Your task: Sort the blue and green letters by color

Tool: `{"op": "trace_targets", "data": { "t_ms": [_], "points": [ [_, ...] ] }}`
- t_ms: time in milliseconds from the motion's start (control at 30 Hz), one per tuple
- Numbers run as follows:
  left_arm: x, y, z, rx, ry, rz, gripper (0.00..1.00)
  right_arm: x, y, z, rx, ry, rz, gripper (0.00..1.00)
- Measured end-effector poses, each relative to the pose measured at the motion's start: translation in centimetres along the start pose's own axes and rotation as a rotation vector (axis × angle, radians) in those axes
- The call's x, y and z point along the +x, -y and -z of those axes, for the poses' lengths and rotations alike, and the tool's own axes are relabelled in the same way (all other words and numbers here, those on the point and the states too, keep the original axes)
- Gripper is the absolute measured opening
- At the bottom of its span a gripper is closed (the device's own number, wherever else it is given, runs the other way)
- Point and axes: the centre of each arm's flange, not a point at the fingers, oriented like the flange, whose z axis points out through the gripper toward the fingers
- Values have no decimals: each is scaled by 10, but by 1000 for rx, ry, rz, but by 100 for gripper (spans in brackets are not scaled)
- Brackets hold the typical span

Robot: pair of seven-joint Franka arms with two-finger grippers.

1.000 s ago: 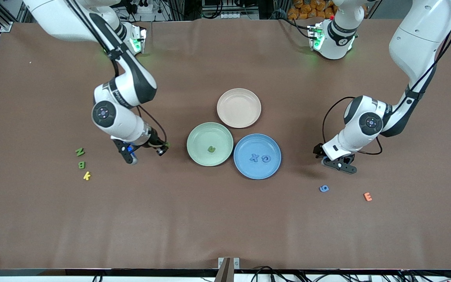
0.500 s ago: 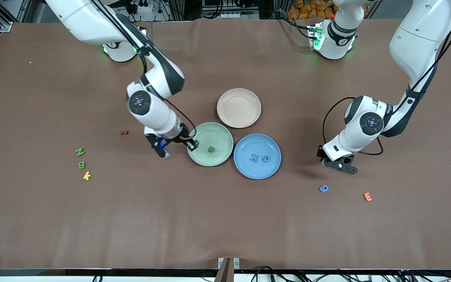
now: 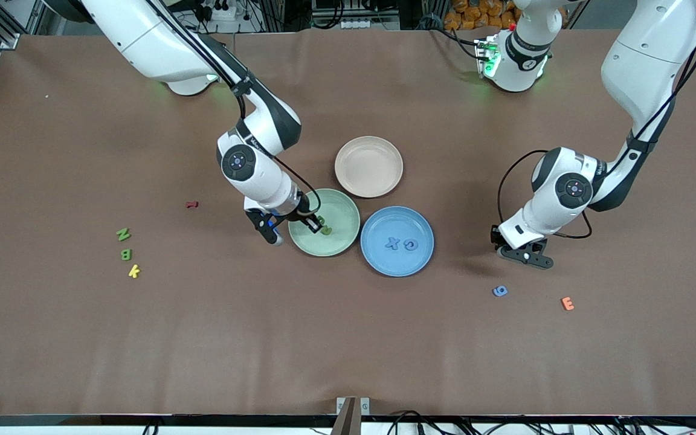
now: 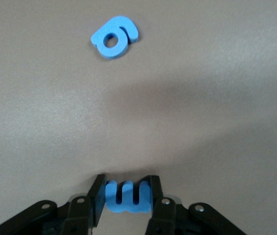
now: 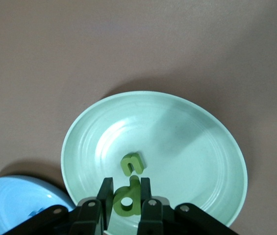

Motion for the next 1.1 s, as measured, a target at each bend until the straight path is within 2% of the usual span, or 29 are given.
{"op": "trace_targets", "data": {
  "t_ms": [33,67,133,167,200,300,500,667,900,1000,1100],
  "points": [
    [1,-1,1,-1,-2,6,41,0,0,-1,-2,-1,0,37],
    [2,-3,1,-2,-4,11,41,0,-1,-2,-3,-1,0,37],
    [7,-12,5,-4,-14,32,41,0,-1,-5,-7,-4,2,47],
    [10,-18,8,-6,-20,43,41,0,-1,-5,-9,-5,3,57],
    [12,-23,10,-7,-25,53,41,0,-1,-6,-9,-7,5,57],
    [25,-49,20,-7,-39,94,41,-2,1,-5,-8,-18,26,75],
    [47,-110,41,-9,-60,175,41,-1,8,4,9,-41,58,99],
    [52,-160,47,-27,-72,230,41,7,17,25,31,-74,72,100],
    [52,-208,40,-53,-68,275,41,27,28,82,71,-156,97,100],
    [50,-219,36,-58,-63,281,41,32,27,98,58,-174,127,100],
    [49,-227,35,-61,-62,283,41,37,24,110,16,-193,195,100]
  ]
}}
